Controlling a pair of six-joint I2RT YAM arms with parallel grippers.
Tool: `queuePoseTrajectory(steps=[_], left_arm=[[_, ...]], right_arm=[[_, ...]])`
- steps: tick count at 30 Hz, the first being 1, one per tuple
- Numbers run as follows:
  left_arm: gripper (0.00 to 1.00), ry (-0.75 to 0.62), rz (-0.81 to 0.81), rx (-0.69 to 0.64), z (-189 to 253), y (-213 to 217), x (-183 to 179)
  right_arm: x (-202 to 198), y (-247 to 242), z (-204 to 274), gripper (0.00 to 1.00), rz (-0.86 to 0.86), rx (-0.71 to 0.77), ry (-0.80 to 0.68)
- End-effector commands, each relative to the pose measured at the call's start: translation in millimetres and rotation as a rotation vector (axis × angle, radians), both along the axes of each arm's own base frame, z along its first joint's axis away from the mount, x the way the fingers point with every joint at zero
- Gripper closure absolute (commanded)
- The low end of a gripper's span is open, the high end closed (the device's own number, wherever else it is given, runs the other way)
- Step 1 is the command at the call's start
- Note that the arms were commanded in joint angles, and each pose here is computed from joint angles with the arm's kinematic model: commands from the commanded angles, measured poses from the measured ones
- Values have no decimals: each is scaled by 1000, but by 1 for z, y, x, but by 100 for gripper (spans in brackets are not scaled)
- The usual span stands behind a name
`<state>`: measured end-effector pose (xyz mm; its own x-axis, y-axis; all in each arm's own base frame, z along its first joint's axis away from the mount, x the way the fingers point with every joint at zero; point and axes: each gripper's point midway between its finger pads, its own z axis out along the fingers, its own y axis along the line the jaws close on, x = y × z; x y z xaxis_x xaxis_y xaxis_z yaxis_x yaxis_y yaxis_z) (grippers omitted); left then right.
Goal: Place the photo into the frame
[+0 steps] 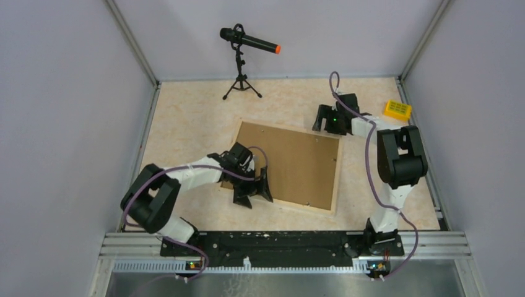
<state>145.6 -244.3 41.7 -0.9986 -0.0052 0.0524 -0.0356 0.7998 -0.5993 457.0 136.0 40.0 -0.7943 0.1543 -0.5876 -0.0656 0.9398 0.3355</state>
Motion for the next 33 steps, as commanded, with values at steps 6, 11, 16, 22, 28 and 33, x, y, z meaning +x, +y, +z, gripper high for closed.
queuePoseTrajectory(steps=[6, 11, 16, 22, 28, 33], left_arm=[[1, -238, -121, -67, 23, -65, 115], [1, -229, -208, -57, 29, -80, 143], [1, -152, -171, -237, 35, -87, 148], [1, -205, -114, -134, 26, -62, 152], [1, -182, -99, -147, 20, -56, 137], [1, -185, -103, -140, 14, -50, 130]], right_arm=[[-124, -27, -30, 20, -62, 76, 209], [-164, -25, -35, 21, -79, 99, 217], [-165, -45, -22, 22, -121, -112, 142], [-166, -41, -9, 37, -127, -122, 163], [-173, -27, -17, 43, -115, -117, 207], [-182, -16, -9, 54, -84, -74, 206]])
